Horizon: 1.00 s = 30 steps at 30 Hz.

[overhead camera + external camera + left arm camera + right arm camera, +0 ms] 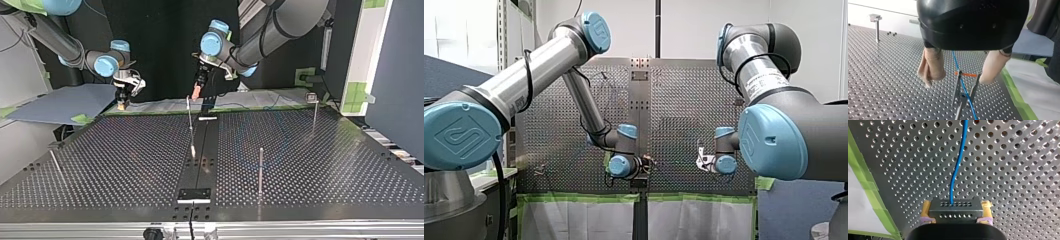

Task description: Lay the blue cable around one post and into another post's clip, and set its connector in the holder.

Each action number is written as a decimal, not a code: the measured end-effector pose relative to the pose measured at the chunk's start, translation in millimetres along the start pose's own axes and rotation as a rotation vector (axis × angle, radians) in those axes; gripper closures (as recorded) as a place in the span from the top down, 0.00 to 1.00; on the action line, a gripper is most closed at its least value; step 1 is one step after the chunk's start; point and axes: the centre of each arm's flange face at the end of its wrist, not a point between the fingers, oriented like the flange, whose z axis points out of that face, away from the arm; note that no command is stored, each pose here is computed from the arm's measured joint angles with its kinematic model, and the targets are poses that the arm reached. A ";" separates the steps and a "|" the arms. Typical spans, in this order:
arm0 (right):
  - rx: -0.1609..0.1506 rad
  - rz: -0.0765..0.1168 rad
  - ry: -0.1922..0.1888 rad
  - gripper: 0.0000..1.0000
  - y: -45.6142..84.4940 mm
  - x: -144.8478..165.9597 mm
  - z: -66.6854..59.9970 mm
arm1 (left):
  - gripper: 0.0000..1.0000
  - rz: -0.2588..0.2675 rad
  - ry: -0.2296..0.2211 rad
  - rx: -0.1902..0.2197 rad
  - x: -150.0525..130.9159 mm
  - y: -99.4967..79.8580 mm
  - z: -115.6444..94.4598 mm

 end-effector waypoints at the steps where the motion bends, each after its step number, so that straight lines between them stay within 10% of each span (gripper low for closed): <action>1: 0.000 0.001 -0.001 0.61 0.1 -0.4 0.0 | 1.00 -0.001 0.000 0.001 -1.0 -0.5 -0.3; 30: 0.010 0.027 -0.001 0.61 3.4 -2.9 1.3 | 1.00 -0.056 0.009 0.001 -1.0 -2.5 -2.8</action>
